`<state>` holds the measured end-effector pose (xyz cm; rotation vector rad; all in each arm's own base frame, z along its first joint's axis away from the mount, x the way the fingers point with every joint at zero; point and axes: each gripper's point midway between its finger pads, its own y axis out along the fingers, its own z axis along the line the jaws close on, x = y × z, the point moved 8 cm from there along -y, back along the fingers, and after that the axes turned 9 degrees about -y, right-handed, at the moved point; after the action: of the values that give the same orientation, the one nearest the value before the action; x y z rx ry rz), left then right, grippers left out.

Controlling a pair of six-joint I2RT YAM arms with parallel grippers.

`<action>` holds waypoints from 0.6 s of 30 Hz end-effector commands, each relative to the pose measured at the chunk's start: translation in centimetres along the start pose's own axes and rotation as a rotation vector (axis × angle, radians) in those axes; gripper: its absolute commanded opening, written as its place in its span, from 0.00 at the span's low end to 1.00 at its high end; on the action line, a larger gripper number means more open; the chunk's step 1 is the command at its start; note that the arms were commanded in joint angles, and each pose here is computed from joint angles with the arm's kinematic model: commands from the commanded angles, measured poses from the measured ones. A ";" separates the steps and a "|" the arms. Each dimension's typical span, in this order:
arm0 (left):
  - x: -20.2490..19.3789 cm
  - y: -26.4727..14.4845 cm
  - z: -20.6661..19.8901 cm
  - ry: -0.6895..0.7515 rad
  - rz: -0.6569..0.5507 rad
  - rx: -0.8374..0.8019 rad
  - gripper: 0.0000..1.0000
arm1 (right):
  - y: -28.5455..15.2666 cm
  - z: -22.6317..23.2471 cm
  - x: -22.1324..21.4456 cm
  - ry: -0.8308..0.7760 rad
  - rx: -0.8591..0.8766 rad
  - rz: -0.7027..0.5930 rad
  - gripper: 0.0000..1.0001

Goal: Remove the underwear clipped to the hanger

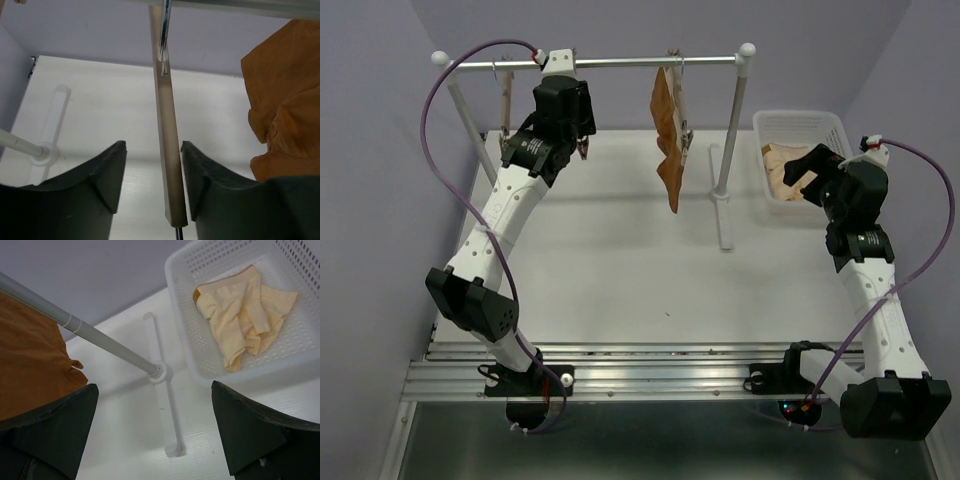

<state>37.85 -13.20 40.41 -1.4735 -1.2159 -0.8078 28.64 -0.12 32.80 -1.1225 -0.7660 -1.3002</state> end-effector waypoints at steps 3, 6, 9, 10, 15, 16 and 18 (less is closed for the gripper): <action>2.3 -0.9 -0.1 -0.006 -0.063 -0.005 0.37 | -0.8 0.3 1.2 -0.020 0.020 -0.060 1.00; 2.5 -1.0 -0.2 -0.005 -0.068 -0.015 0.19 | -0.8 0.3 1.1 -0.025 0.027 -0.054 1.00; 2.7 -1.2 -0.3 -0.005 -0.077 -0.023 0.04 | -0.8 0.4 1.3 -0.027 0.033 -0.057 1.00; 2.9 -1.4 -0.3 -0.008 -0.082 -0.027 0.00 | -0.8 0.4 1.3 -0.027 0.033 -0.057 1.00; 4.0 -2.6 -0.3 -0.012 -0.133 -0.067 0.00 | -0.9 0.9 1.3 -0.033 0.087 -0.044 1.00; 4.4 -3.1 -0.2 -0.019 -0.149 -0.080 0.00 | -1.0 0.9 1.3 -0.033 0.087 -0.045 1.00; 4.7 -3.7 -0.1 -0.021 -0.166 -0.091 0.00 | -1.0 0.9 1.3 -0.033 0.086 -0.047 1.00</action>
<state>37.83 -13.25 40.36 -1.4711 -1.1791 -0.8329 28.30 0.27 33.10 -1.0988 -0.8027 -1.2657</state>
